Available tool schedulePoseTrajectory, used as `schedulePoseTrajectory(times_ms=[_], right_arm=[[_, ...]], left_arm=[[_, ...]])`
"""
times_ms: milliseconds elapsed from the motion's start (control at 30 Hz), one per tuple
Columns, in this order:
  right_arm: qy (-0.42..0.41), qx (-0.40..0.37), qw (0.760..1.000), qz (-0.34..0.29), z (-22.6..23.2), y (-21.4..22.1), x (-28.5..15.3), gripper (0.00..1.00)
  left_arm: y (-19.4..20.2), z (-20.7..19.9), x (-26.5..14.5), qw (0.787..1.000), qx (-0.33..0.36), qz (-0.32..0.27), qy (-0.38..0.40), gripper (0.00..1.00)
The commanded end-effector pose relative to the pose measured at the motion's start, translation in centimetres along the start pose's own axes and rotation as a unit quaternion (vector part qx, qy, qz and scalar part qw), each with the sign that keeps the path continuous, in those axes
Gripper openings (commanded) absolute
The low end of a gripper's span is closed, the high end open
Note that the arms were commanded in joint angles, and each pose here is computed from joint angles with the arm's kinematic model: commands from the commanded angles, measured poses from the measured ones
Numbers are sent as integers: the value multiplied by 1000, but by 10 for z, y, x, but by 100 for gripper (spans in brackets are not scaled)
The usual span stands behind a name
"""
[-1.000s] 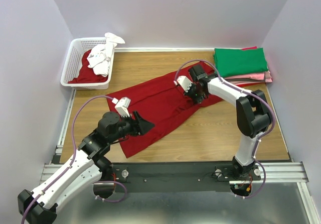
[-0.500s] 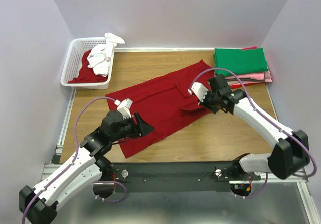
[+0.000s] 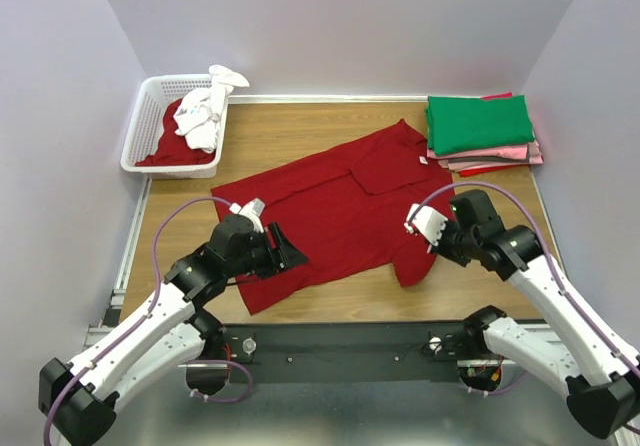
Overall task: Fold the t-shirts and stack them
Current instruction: Fold the tshirt
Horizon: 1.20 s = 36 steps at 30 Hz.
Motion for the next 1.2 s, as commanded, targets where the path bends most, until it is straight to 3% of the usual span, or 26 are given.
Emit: schedulePoseTrajectory(times_ms=[0,367,533,667,833,1033,1167], right_arm=[[1,-9,1000,22,7,18,-13,0],[8,-11,1000,-14,12,28,-22,0],[23,-4,999,-33,11,28,-23,0],[31,-1,998,-47,11,26,-22,0],[33,-2,998,-59,11,26,-17,0],[41,-7,997,-66,8,23,-12,0],[41,-10,997,-70,7,21,-11,0]], left_arm=[[-2,-4,-9,999,-36,16,-30,65],[18,1,-14,986,-111,100,-72,63],[36,14,-20,961,-173,153,-151,55],[34,21,-24,937,-208,145,-240,55],[29,26,-15,913,-207,144,-320,56],[46,42,6,881,-216,191,-376,56],[41,52,14,863,-201,177,-428,53]])
Point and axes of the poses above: each gripper's point midway between its finger pads, its own x axis out along the fingers, its own z axis along the line the jaws close on, y = z × x, the point moved 7 cm from there along -x, back along the fingers, and after that the axes turned 14 degrees about x, right-handed, at the moved point
